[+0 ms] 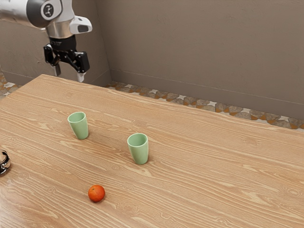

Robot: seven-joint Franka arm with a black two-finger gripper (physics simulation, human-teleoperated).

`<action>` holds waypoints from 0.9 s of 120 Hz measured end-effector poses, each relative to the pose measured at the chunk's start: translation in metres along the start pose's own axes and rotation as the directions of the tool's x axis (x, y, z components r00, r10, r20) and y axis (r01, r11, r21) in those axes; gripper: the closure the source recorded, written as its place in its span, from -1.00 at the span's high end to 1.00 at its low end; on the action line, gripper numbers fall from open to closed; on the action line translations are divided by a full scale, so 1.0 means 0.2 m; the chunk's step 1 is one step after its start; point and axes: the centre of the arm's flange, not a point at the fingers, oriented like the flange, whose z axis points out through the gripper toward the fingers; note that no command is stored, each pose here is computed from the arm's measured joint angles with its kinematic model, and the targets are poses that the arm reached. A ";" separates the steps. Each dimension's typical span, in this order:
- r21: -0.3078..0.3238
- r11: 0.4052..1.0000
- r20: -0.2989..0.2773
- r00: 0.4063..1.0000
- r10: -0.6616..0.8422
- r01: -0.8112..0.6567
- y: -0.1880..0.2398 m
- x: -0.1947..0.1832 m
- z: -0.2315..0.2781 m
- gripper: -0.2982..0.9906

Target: Place the left cup onto the right cup

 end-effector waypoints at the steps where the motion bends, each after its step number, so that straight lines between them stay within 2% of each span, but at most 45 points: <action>1: 0.000 1.000 0.001 1.000 0.002 -0.002 0.01 0.00 0.00 0.54; 16: 0.005 0.999 0.001 0.999 0.046 -0.046 0.13 0.01 0.01 0.54; 28: 0.015 0.997 0.008 0.998 0.069 -0.069 0.20 0.08 0.12 0.54; 50: 0.031 1.000 0.017 1.000 0.001 -0.002 -0.07 0.23 0.38 0.54; 81: 0.049 0.998 -0.009 0.999 0.034 -0.034 -0.16 0.39 0.65 0.54; 108: 0.050 0.997 -0.009 0.999 0.051 -0.051 -0.29 0.41 0.94 0.54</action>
